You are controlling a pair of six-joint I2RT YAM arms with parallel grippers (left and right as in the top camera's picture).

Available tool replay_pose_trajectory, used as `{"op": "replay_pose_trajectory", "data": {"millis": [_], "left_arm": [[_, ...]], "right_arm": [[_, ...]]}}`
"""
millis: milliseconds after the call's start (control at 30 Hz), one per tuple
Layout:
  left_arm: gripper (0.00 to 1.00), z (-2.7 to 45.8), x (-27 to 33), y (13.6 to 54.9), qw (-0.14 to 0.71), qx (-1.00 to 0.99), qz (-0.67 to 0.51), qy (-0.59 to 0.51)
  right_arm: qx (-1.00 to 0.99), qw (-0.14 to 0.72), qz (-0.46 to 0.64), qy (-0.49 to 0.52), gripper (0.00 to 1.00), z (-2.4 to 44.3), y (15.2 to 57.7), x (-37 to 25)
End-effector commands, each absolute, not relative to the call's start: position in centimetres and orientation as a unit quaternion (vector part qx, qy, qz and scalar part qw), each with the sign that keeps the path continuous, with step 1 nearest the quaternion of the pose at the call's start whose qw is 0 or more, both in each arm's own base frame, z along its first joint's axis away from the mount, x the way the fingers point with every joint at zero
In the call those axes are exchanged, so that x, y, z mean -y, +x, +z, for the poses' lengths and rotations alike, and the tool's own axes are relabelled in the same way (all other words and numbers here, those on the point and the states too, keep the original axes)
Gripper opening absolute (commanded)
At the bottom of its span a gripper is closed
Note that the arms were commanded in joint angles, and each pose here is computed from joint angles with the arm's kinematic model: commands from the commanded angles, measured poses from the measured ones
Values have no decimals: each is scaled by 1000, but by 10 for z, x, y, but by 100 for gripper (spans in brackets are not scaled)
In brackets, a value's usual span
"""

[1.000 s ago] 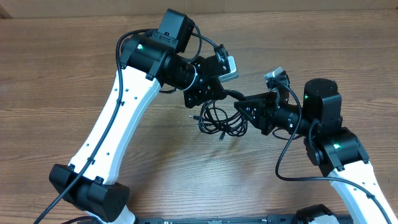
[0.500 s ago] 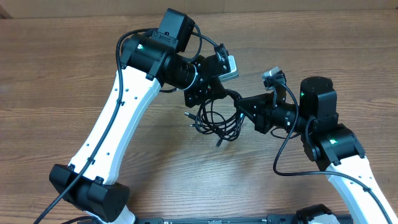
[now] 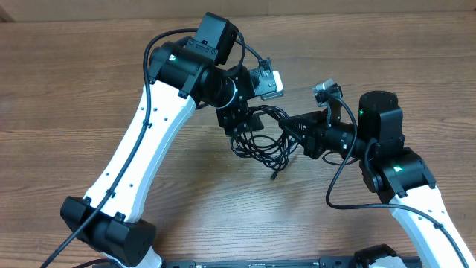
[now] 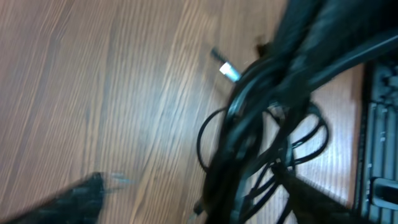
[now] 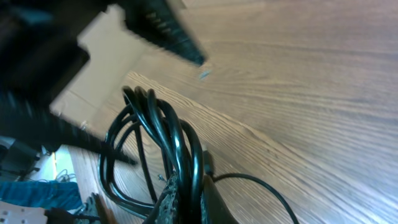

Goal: Untangle cables

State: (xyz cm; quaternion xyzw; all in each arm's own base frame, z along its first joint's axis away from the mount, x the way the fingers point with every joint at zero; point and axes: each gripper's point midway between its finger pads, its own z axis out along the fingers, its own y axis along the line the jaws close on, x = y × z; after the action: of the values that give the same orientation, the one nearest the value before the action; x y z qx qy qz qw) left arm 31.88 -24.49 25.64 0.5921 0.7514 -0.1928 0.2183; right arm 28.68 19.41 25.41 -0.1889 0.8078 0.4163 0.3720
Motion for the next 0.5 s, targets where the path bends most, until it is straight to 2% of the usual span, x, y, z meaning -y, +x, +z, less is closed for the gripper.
{"op": "replay_pose_trajectory", "data": {"millis": [0,467], "left_arm": [[99,261,232,324,224,-761,-149,590],[100,260,229,322,209,-789,-158,555]], "right_arm": [[-790,376,442,-197,4,270,280,-200],[-782,404,442,-171,4,286,288,-192]]}}
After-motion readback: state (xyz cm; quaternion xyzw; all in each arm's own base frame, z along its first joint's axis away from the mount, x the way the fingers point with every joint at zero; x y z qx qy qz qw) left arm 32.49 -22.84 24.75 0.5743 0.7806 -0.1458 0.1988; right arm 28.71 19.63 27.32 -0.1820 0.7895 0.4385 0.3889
